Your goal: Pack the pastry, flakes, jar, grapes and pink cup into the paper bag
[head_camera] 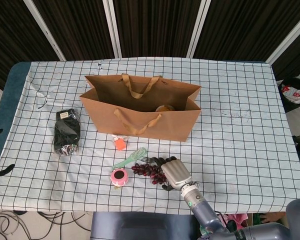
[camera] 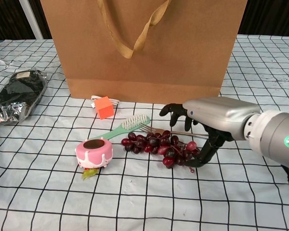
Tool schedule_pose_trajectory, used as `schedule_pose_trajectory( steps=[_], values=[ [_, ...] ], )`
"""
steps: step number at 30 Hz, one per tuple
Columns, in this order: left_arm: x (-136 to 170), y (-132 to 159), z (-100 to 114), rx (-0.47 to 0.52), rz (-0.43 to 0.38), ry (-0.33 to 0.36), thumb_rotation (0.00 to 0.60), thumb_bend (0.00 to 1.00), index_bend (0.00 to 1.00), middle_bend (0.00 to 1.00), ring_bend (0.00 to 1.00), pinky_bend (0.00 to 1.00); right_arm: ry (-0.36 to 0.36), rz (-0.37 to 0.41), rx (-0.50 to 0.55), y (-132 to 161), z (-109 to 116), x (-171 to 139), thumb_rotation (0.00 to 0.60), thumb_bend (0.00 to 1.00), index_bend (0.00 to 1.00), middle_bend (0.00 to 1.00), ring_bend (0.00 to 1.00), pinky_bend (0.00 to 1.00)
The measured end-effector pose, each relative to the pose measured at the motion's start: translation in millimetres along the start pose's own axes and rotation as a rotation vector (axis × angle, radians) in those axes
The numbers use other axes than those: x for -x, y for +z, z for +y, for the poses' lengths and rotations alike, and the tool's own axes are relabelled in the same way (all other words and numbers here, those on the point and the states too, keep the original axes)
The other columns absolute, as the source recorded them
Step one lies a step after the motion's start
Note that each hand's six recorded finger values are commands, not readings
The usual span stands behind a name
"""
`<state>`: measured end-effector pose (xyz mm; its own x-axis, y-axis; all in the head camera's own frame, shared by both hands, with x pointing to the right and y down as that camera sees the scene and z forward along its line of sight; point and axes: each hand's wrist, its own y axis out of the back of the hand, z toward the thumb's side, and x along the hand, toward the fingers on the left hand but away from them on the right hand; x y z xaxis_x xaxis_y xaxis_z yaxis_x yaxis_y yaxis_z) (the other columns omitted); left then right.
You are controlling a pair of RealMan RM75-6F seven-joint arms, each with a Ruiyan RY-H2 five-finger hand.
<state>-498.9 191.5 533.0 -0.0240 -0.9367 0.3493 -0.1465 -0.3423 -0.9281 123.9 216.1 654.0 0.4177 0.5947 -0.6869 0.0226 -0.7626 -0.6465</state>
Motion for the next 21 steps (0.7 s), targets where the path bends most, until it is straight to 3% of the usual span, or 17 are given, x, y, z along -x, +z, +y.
schedule_pose_trajectory(
  steps=[12, 21],
  values=[
    [0, -1, 1, -0.002, 0.004, 0.0, 0.6, 0.03, 0.12, 0.08, 0.02, 0.12, -0.023, 0.009, -0.002, 17, -10, 19, 0.6, 0.18, 0.19, 0.27, 0.34, 0.23],
    [-1, -2, 1, -0.009, 0.01, 0.005, 0.6, 0.03, 0.12, 0.08, 0.02, 0.12, -0.026, -0.012, -0.03, 14, -16, 27, 0.6, 0.24, 0.25, 0.37, 0.45, 0.28]
  ],
)
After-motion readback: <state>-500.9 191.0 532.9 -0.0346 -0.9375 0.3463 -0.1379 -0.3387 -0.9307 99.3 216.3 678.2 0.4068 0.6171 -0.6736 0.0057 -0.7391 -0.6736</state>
